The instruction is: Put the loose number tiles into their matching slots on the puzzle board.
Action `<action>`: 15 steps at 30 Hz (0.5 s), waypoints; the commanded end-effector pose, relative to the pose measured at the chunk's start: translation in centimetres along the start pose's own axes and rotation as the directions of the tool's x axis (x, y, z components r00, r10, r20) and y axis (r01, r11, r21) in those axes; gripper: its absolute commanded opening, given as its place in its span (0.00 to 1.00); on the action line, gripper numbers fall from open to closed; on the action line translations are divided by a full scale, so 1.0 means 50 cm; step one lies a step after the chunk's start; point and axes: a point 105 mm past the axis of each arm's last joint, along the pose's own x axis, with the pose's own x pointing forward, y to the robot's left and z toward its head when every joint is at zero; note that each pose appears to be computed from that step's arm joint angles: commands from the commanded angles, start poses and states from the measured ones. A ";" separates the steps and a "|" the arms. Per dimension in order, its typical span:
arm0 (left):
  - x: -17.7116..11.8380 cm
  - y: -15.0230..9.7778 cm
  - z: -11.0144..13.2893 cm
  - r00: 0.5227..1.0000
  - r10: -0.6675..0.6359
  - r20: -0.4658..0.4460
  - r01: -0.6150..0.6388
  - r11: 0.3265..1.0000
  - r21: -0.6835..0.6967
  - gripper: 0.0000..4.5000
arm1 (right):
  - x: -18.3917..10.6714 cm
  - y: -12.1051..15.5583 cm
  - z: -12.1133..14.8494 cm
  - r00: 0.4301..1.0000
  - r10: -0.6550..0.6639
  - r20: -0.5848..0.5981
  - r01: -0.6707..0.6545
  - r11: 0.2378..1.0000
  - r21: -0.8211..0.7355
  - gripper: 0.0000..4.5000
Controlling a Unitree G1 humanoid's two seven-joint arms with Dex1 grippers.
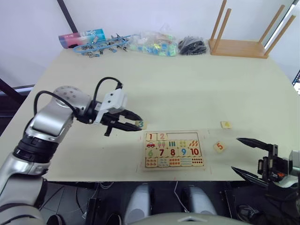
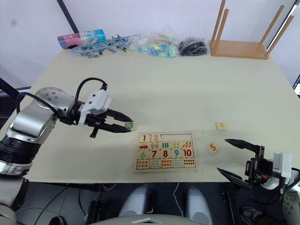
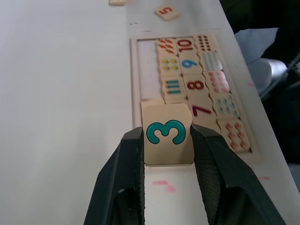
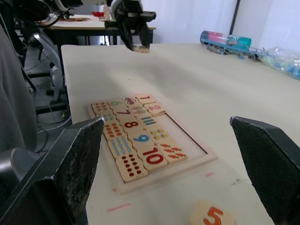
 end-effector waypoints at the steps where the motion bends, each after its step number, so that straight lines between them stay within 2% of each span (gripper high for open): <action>1: 0.028 -0.007 0.030 1.000 0.005 -0.027 -0.005 1.000 0.003 0.21 | 0.002 -0.001 0.010 1.000 0.010 0.016 -0.009 1.000 -0.018 1.00; 7: 0.079 -0.016 0.026 0.994 -0.019 -0.107 0.016 1.000 -0.025 0.21 | 0.002 -0.007 0.004 1.000 -0.005 0.011 0.005 1.000 -0.005 1.00; 15: 0.143 0.000 0.034 0.987 -0.014 -0.161 0.018 1.000 0.023 0.21 | 0.004 -0.008 -0.005 1.000 -0.016 -0.003 0.016 1.000 0.006 1.00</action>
